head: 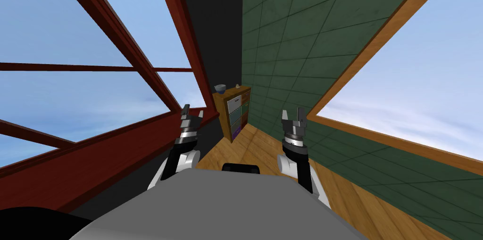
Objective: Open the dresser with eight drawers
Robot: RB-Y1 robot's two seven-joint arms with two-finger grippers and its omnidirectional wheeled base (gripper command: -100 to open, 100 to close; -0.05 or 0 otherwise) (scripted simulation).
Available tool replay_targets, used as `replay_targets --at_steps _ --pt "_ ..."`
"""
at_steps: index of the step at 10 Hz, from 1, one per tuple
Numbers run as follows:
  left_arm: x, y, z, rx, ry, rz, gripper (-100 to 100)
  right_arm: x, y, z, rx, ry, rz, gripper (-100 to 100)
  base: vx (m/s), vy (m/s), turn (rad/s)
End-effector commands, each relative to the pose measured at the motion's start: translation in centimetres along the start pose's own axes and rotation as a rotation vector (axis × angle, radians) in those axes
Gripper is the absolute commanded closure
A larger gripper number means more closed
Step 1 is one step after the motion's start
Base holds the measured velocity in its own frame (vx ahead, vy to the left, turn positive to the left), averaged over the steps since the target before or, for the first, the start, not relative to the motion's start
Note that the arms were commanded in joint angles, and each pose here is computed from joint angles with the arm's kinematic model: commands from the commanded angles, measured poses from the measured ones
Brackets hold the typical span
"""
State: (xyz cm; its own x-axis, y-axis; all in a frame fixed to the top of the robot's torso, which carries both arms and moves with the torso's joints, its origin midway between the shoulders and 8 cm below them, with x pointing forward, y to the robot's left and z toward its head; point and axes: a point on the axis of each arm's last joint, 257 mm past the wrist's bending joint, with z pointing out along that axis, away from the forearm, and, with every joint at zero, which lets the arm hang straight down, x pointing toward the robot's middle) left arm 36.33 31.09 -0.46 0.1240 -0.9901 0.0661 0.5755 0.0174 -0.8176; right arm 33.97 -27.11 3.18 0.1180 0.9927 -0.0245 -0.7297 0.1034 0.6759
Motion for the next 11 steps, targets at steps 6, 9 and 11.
replay_targets --at_steps 6,9,11 --pt "0.0 -0.01 0.0 0.0 0.0 0.0 0 0.0 0.01 0.01 0.0 0.0 0.0 0 0.0 0.0 0.0" --pt "0.0 -0.02 0.0 0.0 0.0 0.0 0 0.0 0.02 0.01 0.0 0.0 0.0 0 0.0 0.0 0.0" --pt "-0.05 0.79 -0.05 -0.018 0.037 0.026 -100 0.0 -0.01 -0.01 0.0 0.0 0.0 0 0.059 -0.033 0.036"
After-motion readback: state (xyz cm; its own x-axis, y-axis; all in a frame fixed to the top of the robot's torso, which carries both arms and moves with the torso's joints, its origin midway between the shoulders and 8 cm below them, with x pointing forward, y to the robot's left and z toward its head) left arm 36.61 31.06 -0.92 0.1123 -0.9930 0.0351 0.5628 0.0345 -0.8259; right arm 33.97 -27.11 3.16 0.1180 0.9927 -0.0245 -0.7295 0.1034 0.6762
